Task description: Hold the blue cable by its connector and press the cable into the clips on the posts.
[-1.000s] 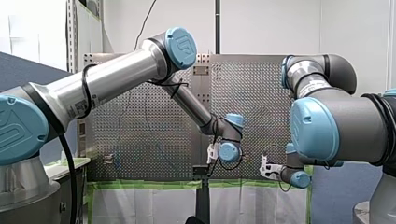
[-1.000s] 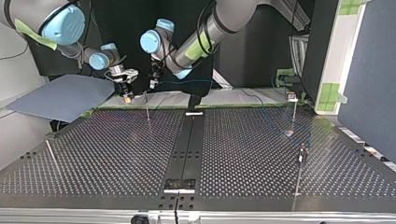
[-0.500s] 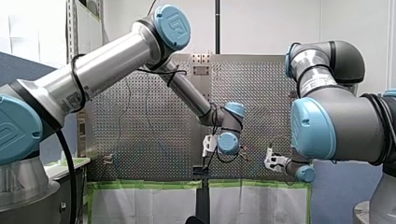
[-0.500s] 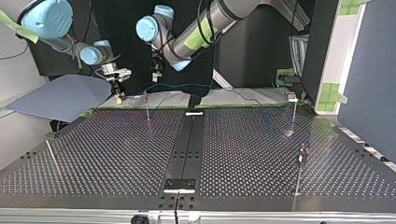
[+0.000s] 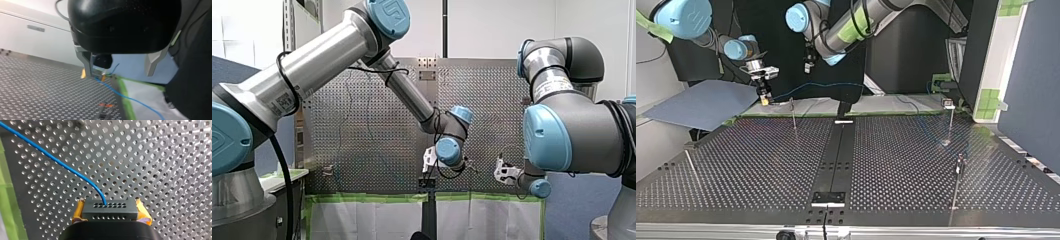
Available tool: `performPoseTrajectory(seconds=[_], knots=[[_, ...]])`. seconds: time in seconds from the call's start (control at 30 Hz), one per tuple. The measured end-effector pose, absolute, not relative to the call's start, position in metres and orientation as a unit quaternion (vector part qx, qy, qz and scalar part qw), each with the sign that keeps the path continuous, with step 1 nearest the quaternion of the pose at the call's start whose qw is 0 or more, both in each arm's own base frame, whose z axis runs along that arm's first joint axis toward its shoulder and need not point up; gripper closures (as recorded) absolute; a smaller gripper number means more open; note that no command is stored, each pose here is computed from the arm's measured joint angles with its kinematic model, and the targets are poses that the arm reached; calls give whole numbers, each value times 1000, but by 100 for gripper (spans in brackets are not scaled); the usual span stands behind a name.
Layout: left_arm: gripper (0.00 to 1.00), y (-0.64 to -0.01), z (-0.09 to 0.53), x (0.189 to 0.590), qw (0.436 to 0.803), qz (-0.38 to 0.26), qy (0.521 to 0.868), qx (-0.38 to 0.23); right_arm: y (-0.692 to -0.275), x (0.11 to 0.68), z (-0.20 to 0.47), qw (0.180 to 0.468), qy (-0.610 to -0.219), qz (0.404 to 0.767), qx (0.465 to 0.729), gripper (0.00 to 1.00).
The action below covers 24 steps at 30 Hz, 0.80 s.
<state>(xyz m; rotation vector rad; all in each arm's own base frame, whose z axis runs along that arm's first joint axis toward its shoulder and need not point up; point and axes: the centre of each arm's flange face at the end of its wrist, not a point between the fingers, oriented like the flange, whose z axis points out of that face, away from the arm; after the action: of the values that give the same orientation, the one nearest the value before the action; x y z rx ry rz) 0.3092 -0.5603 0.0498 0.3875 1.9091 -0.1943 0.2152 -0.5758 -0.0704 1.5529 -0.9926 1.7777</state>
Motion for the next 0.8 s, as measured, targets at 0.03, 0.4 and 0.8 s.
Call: performPoseTrajectory(seconds=[0.03, 0.4, 0.8], knots=[[1, -556, 46, 306, 550, -82, 814, 166, -573, 216, -71, 286, -371, 665, 581, 100], [1, -560, 45, 291, 505, -117, 839, 169, -531, 220, -86, 270, -377, 660, 591, 100], [1, -577, 71, 322, 479, -168, 851, 137, -498, 220, -97, 250, -395, 648, 601, 100]])
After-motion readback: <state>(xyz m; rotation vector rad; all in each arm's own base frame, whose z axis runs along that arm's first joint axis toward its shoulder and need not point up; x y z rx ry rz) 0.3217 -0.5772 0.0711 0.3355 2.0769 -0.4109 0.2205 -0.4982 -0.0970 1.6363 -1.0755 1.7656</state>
